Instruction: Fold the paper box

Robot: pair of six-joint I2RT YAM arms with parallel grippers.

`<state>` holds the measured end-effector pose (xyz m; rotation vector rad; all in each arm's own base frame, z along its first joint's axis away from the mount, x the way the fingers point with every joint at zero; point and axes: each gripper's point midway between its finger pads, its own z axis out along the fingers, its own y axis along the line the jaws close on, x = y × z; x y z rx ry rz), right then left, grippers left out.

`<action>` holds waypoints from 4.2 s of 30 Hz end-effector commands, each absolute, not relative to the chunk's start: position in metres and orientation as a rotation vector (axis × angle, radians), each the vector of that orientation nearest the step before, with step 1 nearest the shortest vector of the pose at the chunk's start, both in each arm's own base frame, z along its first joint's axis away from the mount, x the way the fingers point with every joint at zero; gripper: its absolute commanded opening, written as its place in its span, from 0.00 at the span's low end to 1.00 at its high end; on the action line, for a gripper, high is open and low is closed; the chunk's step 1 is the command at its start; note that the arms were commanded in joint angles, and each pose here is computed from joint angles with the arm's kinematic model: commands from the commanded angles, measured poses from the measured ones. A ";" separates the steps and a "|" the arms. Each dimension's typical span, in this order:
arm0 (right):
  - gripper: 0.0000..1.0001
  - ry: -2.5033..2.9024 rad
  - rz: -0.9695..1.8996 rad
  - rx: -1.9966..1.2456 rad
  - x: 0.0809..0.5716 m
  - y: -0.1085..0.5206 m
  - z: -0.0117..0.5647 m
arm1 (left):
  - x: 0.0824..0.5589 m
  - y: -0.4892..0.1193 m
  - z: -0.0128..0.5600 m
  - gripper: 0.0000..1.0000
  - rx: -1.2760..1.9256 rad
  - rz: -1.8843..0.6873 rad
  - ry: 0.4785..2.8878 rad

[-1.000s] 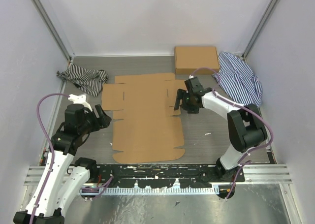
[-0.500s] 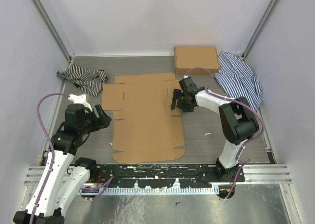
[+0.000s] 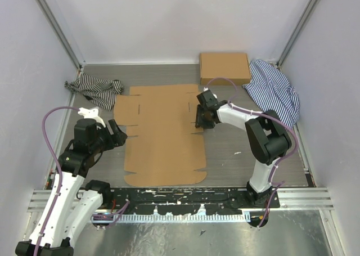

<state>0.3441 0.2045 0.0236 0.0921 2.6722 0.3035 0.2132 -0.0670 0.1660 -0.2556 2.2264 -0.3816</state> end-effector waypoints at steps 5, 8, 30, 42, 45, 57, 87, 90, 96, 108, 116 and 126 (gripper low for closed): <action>0.24 2.561 0.238 0.116 0.360 0.207 0.058 | 0.215 -0.068 0.169 0.79 -0.252 -0.387 2.210; 0.21 2.526 0.253 0.130 0.361 0.207 0.072 | 0.215 -0.068 0.169 0.79 -0.252 -0.387 2.210; 0.89 2.491 0.149 0.201 0.358 0.198 0.082 | 0.214 -0.070 0.169 0.79 -0.244 -0.402 2.210; 0.72 2.578 0.260 0.162 0.356 0.222 0.045 | 0.214 -0.070 0.171 0.79 -0.245 -0.402 2.204; 0.72 2.581 0.265 0.174 0.354 0.221 0.041 | 0.214 -0.070 0.171 0.79 -0.244 -0.404 2.204; 0.43 2.616 0.398 0.126 0.346 0.239 0.031 | 0.214 -0.070 0.171 0.79 -0.243 -0.405 2.203; 0.01 2.445 0.001 0.083 0.321 0.149 0.124 | 0.226 -0.093 0.131 0.76 -0.573 -0.612 2.235; 0.01 2.450 0.000 0.078 0.317 0.148 0.122 | 0.229 -0.097 0.102 0.78 -0.642 -0.616 2.290; 0.01 2.498 0.061 0.050 0.317 0.161 0.110 | 0.239 -0.112 0.073 0.82 -0.685 -0.679 2.366; 0.01 2.541 0.245 -0.014 0.300 0.182 0.106 | 0.265 -0.110 0.056 0.83 -0.659 -0.608 2.389; 0.01 2.544 0.352 -0.094 0.292 0.195 0.118 | 0.268 -0.115 0.035 0.82 -0.641 -0.589 2.491; 0.01 2.558 0.398 -0.124 0.285 0.199 0.112 | 0.255 -0.124 0.020 0.77 -0.623 -0.605 2.551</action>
